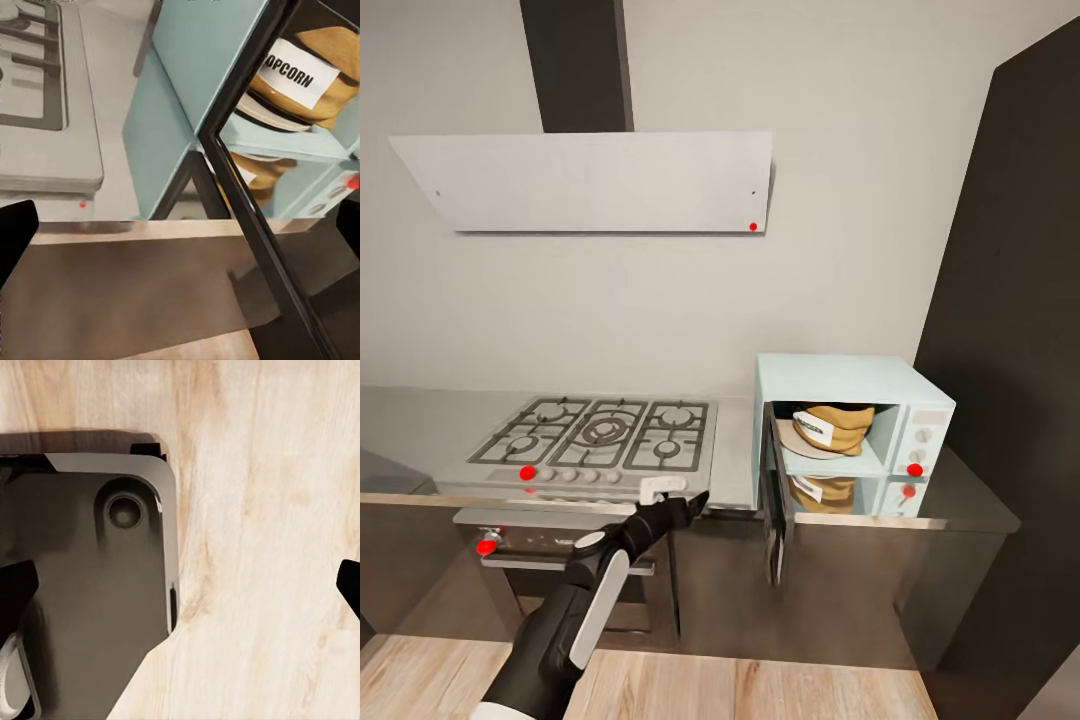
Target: In the kitchen, take the popcorn bag from the countertop, put it into the microwave, and heat it until the popcorn is cooked so the cooked popcorn ends up inside the bag.
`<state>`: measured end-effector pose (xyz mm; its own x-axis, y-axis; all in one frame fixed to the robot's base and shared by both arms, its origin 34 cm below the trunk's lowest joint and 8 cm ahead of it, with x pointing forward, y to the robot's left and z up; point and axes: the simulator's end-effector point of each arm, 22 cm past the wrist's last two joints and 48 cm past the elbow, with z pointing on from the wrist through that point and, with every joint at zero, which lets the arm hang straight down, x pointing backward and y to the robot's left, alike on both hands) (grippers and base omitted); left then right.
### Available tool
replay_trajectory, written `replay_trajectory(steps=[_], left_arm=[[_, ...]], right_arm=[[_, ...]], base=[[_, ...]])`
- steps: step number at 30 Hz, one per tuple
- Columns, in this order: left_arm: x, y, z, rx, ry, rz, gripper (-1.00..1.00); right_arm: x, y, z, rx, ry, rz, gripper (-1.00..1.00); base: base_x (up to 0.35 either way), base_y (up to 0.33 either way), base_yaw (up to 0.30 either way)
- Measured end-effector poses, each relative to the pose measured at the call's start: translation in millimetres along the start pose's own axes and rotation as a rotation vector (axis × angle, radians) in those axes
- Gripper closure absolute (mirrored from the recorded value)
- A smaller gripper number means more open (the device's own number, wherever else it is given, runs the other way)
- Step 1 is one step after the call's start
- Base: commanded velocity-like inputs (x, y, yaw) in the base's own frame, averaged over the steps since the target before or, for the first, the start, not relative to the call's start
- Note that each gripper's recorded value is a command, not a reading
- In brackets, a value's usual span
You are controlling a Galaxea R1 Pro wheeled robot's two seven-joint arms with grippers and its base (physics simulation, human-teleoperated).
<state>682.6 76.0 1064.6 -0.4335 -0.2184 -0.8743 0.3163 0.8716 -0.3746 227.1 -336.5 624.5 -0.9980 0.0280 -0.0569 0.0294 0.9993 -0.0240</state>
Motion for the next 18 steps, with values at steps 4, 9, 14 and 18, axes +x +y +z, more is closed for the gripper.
replay_trajectory(steps=[4,9,14,18], left_arm=[[-0.4,-2.7,0.1,0.000,0.000,0.007,-1.00],[0.9,-2.7,0.0,0.000,0.003,0.009,-1.00],[0.0,-3.3,-0.3,0.001,0.001,0.010,-1.00],[-1.2,-4.9,-0.6,0.003,-0.001,0.012,-1.00]], right_arm=[[0.0,1.0,0.1,-0.001,0.000,0.000,-1.00],[0.3,2.4,0.0,-0.004,-0.001,0.010,-1.00],[-0.6,3.0,-0.2,-0.005,-0.003,0.022,-1.00],[-1.4,2.5,-0.4,-0.005,-0.005,0.039,-1.00]], base=[[0.000,0.000,0.000],[0.132,0.000,-0.073],[0.189,0.000,-0.243],[0.017,0.000,-0.258]])
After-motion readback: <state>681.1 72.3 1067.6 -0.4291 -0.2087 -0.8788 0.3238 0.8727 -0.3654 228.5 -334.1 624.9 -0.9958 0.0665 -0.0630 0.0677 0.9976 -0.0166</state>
